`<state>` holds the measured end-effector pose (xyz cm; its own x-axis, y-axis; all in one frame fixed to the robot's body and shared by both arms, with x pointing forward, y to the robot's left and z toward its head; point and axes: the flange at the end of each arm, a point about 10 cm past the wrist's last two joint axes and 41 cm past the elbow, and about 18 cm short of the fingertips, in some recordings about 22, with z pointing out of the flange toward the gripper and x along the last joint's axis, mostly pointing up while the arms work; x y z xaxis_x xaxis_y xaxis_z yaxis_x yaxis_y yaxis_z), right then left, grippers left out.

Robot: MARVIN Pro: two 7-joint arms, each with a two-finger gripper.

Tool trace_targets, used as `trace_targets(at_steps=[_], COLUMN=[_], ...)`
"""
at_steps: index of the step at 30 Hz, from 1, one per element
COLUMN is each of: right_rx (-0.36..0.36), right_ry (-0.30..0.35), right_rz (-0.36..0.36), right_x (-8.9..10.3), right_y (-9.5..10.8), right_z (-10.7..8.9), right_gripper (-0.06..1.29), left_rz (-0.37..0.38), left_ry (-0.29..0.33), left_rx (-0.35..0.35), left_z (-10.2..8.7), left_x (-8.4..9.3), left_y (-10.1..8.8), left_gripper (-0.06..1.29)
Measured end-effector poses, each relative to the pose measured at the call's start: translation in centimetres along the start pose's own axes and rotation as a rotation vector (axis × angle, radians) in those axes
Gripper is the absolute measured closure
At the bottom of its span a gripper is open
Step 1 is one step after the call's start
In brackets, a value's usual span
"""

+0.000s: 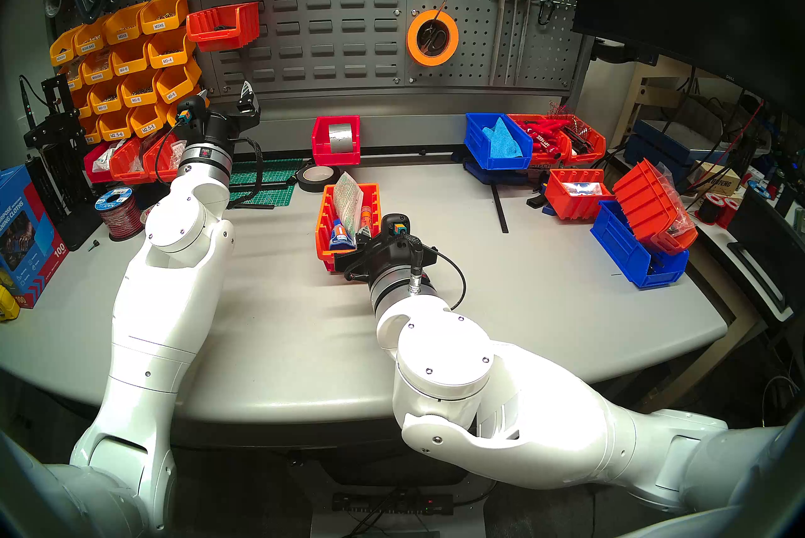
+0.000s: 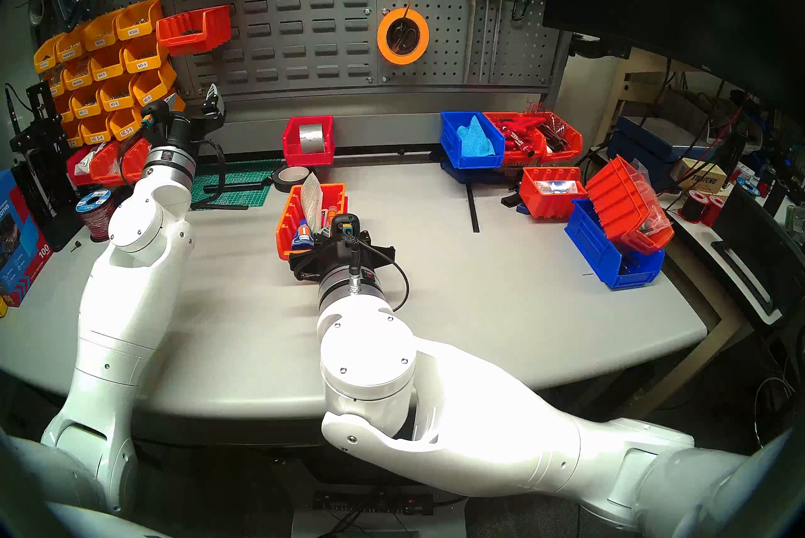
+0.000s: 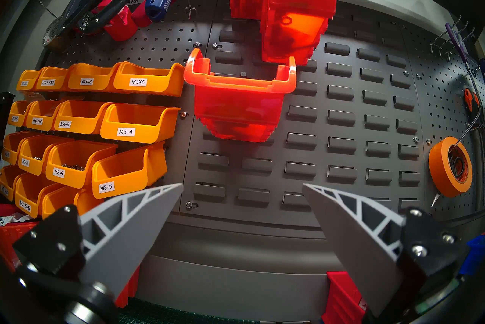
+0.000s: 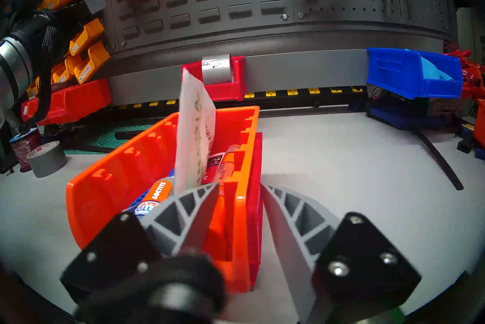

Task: Hang all the unorganized tool boxes onto the wall

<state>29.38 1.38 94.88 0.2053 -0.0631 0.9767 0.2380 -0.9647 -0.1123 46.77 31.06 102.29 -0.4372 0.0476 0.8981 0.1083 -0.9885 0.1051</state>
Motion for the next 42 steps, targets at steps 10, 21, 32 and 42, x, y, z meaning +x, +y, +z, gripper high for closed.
trace_targets(at_steps=[10, 21, 32, 42], right_rx=[0.013, 0.044, 0.059, 0.021], right_ry=[0.011, 0.037, 0.095, 0.13], right_rz=[0.0, -0.015, -0.04, -0.087], right_x=[0.0, 0.7, 3.4, 4.8], right_y=[0.4, 0.3, 0.6, 2.3], right_z=[0.6, 1.5, 2.0, 2.0], right_gripper=[1.02, 1.25, 1.25, 1.25], left_rz=[0.0, 0.0, 0.0, 0.0], left_ry=[0.0, 0.0, 0.0, 0.0], left_rx=[0.0, 0.0, 0.0, 0.0], left_z=[0.0, 0.0, 0.0, 0.0], left_x=[0.0, 0.0, 0.0, 0.0], left_y=[0.0, 0.0, 0.0, 0.0], left_gripper=[0.0, 0.0, 0.0, 0.0])
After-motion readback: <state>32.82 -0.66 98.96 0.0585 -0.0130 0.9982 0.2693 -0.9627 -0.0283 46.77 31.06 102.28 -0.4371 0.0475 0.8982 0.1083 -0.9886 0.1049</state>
